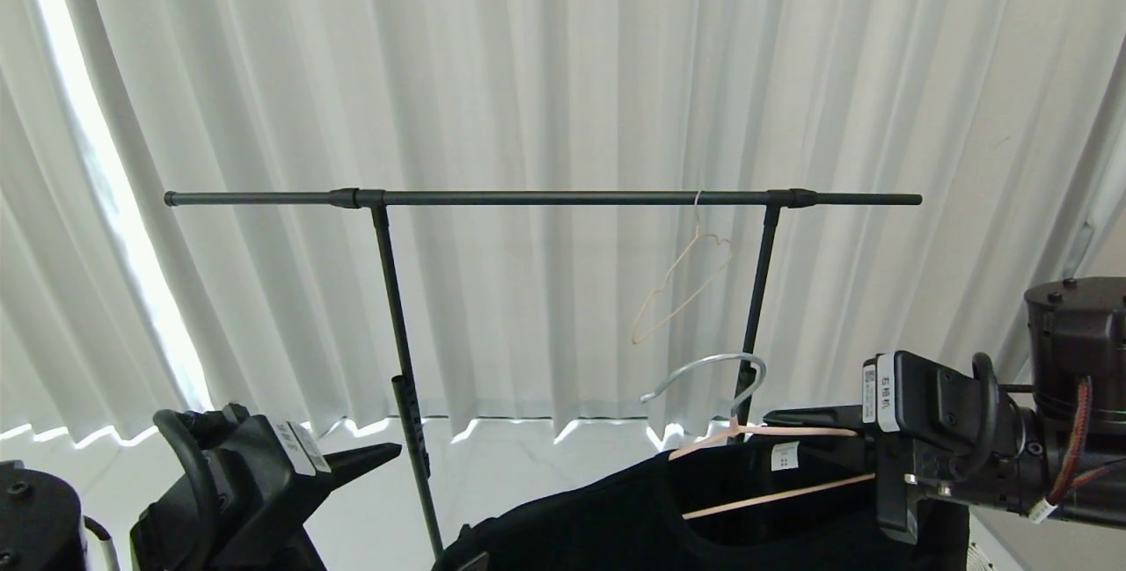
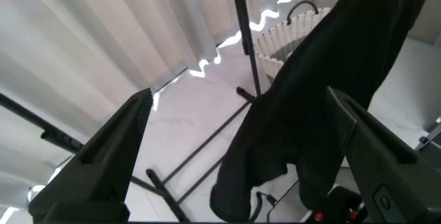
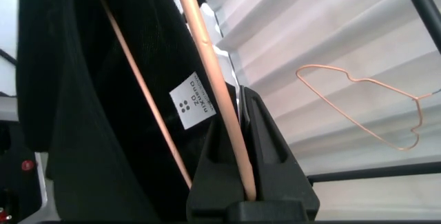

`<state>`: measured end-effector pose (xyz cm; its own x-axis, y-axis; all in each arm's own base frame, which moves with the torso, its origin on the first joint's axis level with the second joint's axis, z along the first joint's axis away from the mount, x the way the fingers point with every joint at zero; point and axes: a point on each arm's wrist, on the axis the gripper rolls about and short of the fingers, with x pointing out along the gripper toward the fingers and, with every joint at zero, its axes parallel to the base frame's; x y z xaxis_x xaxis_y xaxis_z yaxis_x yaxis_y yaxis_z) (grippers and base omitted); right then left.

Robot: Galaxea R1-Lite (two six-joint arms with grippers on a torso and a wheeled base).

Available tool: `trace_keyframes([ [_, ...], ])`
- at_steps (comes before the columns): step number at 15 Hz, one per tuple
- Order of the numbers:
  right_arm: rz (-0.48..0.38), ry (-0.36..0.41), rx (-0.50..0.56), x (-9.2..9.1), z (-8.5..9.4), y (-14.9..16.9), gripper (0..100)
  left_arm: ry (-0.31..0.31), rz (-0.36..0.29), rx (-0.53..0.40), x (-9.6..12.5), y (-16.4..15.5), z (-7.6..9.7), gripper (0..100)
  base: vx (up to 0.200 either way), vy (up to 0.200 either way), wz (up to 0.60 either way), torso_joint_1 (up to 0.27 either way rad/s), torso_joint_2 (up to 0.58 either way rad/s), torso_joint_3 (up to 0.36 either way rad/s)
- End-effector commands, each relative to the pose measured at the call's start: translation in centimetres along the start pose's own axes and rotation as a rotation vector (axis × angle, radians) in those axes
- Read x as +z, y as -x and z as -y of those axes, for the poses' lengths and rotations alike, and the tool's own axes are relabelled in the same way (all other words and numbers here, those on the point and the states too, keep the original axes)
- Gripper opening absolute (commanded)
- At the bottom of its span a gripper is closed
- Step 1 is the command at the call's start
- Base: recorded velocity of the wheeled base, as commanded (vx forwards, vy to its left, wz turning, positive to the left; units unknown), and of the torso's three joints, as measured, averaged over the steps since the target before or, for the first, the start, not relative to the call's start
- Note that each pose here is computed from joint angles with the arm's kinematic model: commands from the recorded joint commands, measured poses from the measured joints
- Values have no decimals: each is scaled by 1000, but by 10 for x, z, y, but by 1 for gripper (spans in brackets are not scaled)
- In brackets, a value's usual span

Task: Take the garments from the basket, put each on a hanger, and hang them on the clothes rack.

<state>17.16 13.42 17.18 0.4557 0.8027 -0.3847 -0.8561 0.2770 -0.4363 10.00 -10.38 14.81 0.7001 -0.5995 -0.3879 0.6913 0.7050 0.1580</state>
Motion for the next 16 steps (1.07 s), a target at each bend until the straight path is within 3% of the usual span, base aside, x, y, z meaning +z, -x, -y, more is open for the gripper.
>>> trace_keyframes([
  [1,3,2,-4,1,0,1,0,6,-51,17,-15,1,-1,100,0,0,0,0,0,0],
  [4,-2,-21,-41,-1,4,8,0,41,-130,90,-38,6,-10,100,0,0,0,0,0,0],
  [5,-12,-73,-64,-1,5,11,0,64,-142,133,-39,5,-16,100,0,0,0,0,0,0],
  [7,-98,-240,-179,-6,4,12,0,114,-162,241,-41,5,-31,100,0,0,0,0,0,0],
  [9,-131,-403,-229,-6,2,10,0,146,-173,336,-41,7,-42,100,0,0,0,0,0,0],
  [10,-186,-529,-247,-7,-3,8,0,167,-190,432,-42,8,-50,100,0,0,0,0,0,0],
  [12,-222,-634,-245,-7,-8,1,0,178,-216,514,-44,9,-54,100,0,0,0,0,0,0],
  [13,-235,-737,-241,-2,-12,-7,0,179,-232,581,-45,10,-56,100,0,0,0,0,0,0],
  [16,-350,-885,-253,4,-19,-22,0,173,-254,629,-46,8,-58,100,0,0,0,0,0,0],
])
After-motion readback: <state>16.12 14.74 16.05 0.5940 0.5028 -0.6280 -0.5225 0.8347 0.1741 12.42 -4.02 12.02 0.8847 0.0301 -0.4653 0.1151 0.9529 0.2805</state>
